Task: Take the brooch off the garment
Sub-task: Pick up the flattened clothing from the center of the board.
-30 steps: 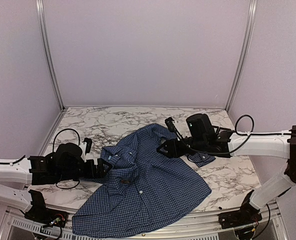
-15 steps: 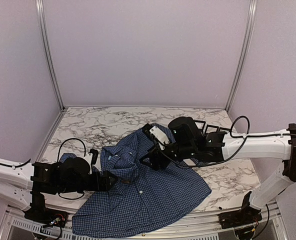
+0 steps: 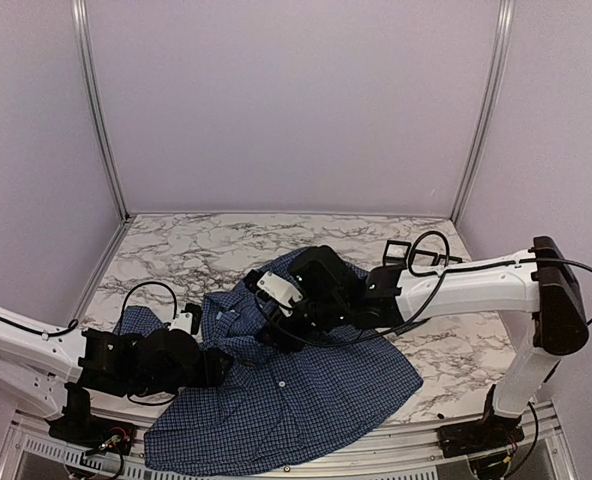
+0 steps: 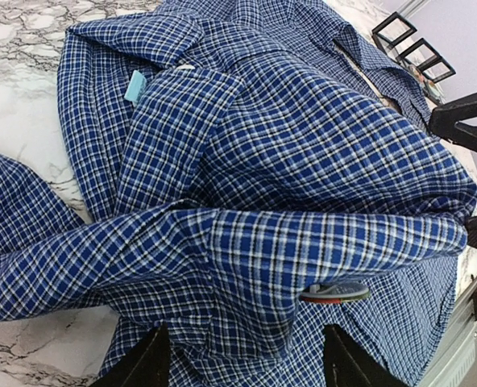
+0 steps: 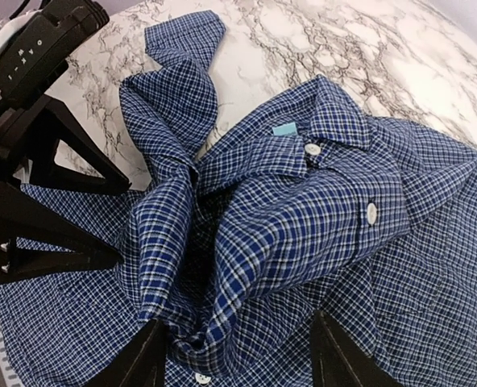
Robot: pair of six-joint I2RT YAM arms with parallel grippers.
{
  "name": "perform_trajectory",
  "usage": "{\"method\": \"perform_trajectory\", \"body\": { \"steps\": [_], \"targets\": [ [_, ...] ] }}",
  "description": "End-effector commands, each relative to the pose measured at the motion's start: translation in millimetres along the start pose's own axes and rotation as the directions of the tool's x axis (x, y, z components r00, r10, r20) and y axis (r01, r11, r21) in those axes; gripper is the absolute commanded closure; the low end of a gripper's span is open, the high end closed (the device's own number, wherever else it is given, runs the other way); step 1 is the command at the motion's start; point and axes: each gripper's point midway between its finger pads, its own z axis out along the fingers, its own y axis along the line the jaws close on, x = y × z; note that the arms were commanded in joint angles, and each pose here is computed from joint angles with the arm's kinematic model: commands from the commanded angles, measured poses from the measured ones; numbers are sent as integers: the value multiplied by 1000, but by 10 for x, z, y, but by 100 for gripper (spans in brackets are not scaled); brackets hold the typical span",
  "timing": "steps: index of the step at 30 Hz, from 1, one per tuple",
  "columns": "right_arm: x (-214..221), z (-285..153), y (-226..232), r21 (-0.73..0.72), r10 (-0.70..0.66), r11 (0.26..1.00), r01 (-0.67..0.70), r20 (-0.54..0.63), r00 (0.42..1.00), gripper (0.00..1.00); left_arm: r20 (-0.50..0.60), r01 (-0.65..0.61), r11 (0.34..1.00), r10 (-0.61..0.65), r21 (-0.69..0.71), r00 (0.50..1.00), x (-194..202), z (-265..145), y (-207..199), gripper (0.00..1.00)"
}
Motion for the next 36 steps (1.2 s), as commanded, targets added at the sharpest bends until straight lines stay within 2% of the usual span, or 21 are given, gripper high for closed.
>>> {"method": "perform_trajectory", "body": {
  "steps": [1, 4, 8, 15, 21, 27, 31, 36],
  "targets": [
    [21, 128, 50, -7, -22, 1000, 21, -42, 999, 44, 68, -25, 999, 27, -21, 997, -126, 36, -43, 38],
    [93, 218, 47, -5, -11, 1000, 11, -73, 997, 49, 81, -41, 998, 44, -46, 996, -141, 70, -12, 57],
    [148, 252, 34, 2, 19, 1000, -18, -90, 996, 59, 118, -35, 999, 39, -38, 992, -251, 108, -51, 77],
    [111, 298, -42, -20, 68, 997, -71, -93, 993, 83, 177, -53, 999, 52, -3, 983, -586, 167, -91, 98],
    [-43, 266, -219, -38, 120, 992, -122, -55, 991, 100, 226, -75, 996, 60, 57, 972, -948, 190, -167, 100],
    [-223, 140, -335, -16, 81, 997, -82, -17, 997, 99, 179, -118, 991, 105, 62, 978, -1080, 168, -295, 100],
    [-236, 102, -325, -32, 85, 996, -86, -18, 996, 100, 75, -112, 989, 105, 95, 992, -913, 124, -322, 88],
    [-252, 111, -348, -38, 111, 993, -112, -18, 994, 100, -41, -93, 985, 100, 146, 994, -653, 6, -309, 66]
  ]
}}
